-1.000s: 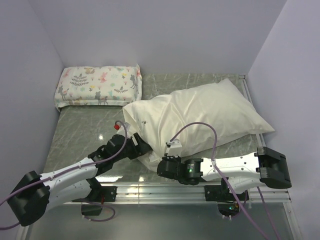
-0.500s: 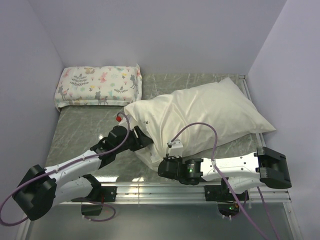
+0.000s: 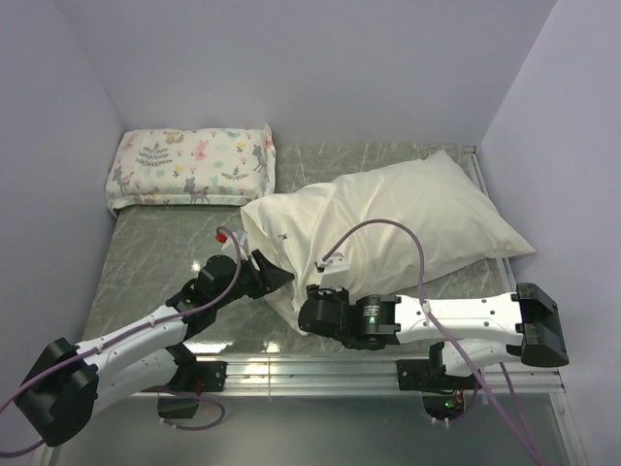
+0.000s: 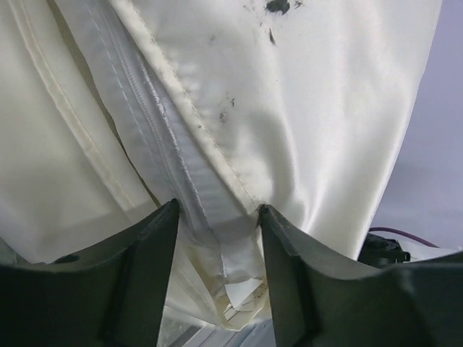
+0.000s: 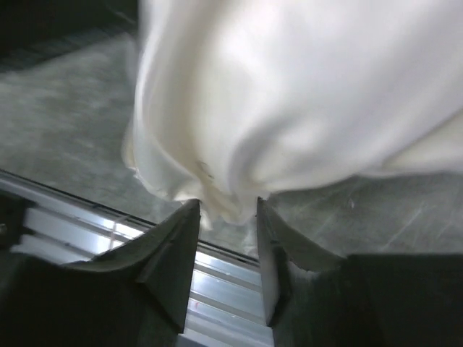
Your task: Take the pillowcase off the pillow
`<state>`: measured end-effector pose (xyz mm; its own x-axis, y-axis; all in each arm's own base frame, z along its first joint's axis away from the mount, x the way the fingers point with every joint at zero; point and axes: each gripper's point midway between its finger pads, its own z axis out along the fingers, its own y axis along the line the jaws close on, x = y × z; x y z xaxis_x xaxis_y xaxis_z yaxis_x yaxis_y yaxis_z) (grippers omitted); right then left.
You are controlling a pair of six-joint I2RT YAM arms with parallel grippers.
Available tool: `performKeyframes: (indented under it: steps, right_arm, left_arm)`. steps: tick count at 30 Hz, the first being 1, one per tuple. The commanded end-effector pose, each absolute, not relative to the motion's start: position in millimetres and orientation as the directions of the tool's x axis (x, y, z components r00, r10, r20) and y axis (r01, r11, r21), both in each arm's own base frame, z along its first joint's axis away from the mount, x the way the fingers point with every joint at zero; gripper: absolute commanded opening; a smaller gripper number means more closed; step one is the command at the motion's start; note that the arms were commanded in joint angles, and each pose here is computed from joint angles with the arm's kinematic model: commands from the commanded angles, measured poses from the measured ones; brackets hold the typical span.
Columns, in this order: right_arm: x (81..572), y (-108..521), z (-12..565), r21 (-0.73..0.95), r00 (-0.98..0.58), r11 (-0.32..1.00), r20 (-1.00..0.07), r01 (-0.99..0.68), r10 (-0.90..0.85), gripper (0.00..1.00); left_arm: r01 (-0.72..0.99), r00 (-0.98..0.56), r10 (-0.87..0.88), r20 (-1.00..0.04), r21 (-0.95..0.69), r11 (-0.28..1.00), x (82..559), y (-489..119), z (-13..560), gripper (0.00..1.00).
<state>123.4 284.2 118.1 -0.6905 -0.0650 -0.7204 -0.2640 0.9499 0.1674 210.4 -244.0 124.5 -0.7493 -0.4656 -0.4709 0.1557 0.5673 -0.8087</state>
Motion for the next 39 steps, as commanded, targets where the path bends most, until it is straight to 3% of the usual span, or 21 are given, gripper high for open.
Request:
performKeyframes:
  steps: [1,5,7,15,18,19,20,23,29,39]
  right_arm:
    - [142,291,178,0.146,-0.585,0.940,-0.809,-0.308,-0.066,0.50]
    - [153,301,196,0.091,-0.543,0.947,-0.834,-0.309,-0.097,0.67]
    - [164,309,196,0.060,-0.542,0.950,-0.831,-0.306,-0.122,0.70]
    - [206,322,167,-0.033,-0.580,0.956,-0.788,-0.293,-0.205,0.70]
    - [214,328,161,-0.079,-0.580,0.952,-0.776,-0.297,-0.246,0.69]
    - [215,330,161,-0.091,-0.579,0.953,-0.777,-0.288,-0.249,0.65]
    - [217,324,161,-0.114,-0.575,0.956,-0.777,-0.271,-0.256,0.49]
    - [221,309,170,-0.114,-0.563,0.969,-0.796,-0.219,-0.221,0.12]
    - [223,280,191,-0.039,-0.549,0.987,-0.827,-0.155,-0.119,0.01]
    - [214,260,185,-0.002,-0.564,0.994,-0.823,-0.112,-0.065,0.00]
  left_arm:
    - [0.180,-0.732,-0.492,-0.472,-0.830,0.528,213,-246,133,0.53]
    - [0.175,-0.736,-0.497,-0.460,-0.838,0.517,210,-246,131,0.47]
    - [0.174,-0.734,-0.501,-0.460,-0.839,0.515,209,-244,132,0.47]
    - [0.181,-0.730,-0.502,-0.464,-0.839,0.513,207,-242,134,0.49]
    - [0.189,-0.736,-0.495,-0.461,-0.843,0.504,205,-244,135,0.55]
    - [0.190,-0.737,-0.493,-0.462,-0.842,0.505,205,-244,135,0.59]
    - [0.191,-0.734,-0.496,-0.463,-0.842,0.504,205,-244,136,0.61]
    - [0.193,-0.728,-0.500,-0.469,-0.840,0.507,204,-242,137,0.66]
    - [0.196,-0.726,-0.501,-0.471,-0.840,0.506,205,-242,140,0.65]
    - [0.212,-0.731,-0.485,-0.480,-0.835,0.507,219,-256,143,0.65]
